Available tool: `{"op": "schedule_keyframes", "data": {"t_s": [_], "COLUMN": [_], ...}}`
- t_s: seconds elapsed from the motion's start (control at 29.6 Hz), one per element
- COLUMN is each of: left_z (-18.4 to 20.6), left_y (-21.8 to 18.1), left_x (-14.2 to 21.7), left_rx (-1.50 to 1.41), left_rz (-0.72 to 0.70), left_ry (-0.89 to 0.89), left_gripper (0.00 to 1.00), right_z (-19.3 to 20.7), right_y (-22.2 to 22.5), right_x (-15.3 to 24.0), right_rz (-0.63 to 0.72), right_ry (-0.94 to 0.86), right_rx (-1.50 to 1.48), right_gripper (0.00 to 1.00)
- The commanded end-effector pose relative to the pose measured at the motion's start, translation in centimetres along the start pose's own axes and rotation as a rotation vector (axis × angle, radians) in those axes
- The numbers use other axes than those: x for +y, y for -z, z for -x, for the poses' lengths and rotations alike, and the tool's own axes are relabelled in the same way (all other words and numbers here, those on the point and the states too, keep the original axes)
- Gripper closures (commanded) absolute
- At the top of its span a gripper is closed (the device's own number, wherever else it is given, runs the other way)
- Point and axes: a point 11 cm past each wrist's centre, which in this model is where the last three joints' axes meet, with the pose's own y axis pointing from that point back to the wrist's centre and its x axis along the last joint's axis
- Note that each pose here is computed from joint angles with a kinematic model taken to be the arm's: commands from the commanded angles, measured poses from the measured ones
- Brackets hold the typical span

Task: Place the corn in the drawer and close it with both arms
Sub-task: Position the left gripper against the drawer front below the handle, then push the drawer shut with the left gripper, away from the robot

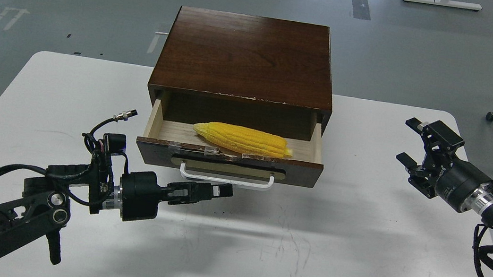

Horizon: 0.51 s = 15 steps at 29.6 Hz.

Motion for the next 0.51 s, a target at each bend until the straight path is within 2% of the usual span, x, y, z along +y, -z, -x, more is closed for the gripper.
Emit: {"op": "schedule_keyframes", "data": {"t_s": [0.0,0.47], "left_z": [-0.3,-1.4], "left_y": [0.3,0.9], "left_x": [0.1,0.4], "left_rx": [0.002,-0.017], "left_rz": [-0.008,-0.026], "left_ry": [-0.011,-0.079], "left_gripper": [1.0,1.0], "right_z": [0.0,0.8], "right_y": [-0.2,-1.2], "right_x": [0.1,0.2], "right_rz": [0.004,0.019], "right_ry": [-0.001,0.009], "right_rx": [-0.003,-0.022], "right_gripper": [0.01,0.01]}}
